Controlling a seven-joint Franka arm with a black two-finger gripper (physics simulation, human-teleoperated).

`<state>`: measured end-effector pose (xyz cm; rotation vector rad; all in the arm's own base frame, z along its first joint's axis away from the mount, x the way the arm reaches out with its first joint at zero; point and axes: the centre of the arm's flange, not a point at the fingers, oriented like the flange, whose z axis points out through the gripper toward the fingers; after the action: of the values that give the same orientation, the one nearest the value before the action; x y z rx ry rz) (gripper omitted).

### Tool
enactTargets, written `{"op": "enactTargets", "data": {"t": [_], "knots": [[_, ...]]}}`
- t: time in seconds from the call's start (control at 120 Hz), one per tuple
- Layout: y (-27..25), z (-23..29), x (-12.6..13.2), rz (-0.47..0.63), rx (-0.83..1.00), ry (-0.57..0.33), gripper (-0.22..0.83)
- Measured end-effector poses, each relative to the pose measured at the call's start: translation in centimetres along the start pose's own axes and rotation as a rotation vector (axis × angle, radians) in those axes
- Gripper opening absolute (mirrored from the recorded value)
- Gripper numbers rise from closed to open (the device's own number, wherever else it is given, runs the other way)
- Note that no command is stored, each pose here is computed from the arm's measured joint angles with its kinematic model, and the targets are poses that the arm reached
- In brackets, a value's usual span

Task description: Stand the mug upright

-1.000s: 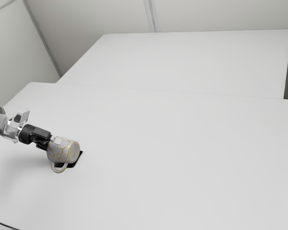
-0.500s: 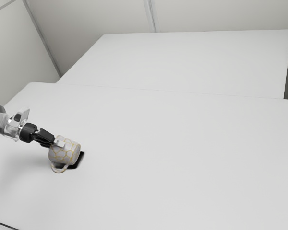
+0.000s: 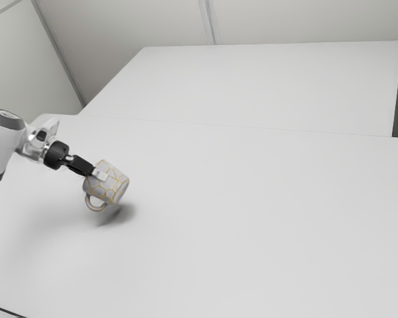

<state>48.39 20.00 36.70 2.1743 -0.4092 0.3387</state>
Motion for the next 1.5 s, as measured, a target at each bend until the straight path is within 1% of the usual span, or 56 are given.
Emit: {"op": "enactTargets", "data": {"t": [0.067, 0.158, 0.342, 0.433, 0.517, 0.567, 0.708, 0.917, 1.033, 1.267, 1.5], "knots": [[2.1, 1.6, 2.2, 0.059, 0.043, -0.064, -0.17], [4.7, 3.7, 4.7, 0.143, 0.147, -0.177, -0.17], [10.9, 9.4, 9.6, 0.364, 0.401, -0.415, -0.17], [14.3, 13.1, 10.6, 0.472, 0.509, -0.512, -0.17], [16.1, 16.0, 10.0, 0.535, 0.584, -0.565, -0.17], [15.8, 16.6, 9.4, 0.534, 0.628, -0.574, -0.17], [14.4, 16.8, 8.4, 0.505, 0.735, -0.562, -0.17], [15.6, 20.7, 7.4, 0.541, 0.823, -0.575, -0.17], [15.5, 21.8, 6.4, 0.525, 0.856, -0.569, -0.17], [14.2, 23.1, 3.6, 0.449, 0.886, -0.525, -0.17], [14.1, 23.3, 3.1, 0.396, 0.908, -0.463, -0.17]]}}
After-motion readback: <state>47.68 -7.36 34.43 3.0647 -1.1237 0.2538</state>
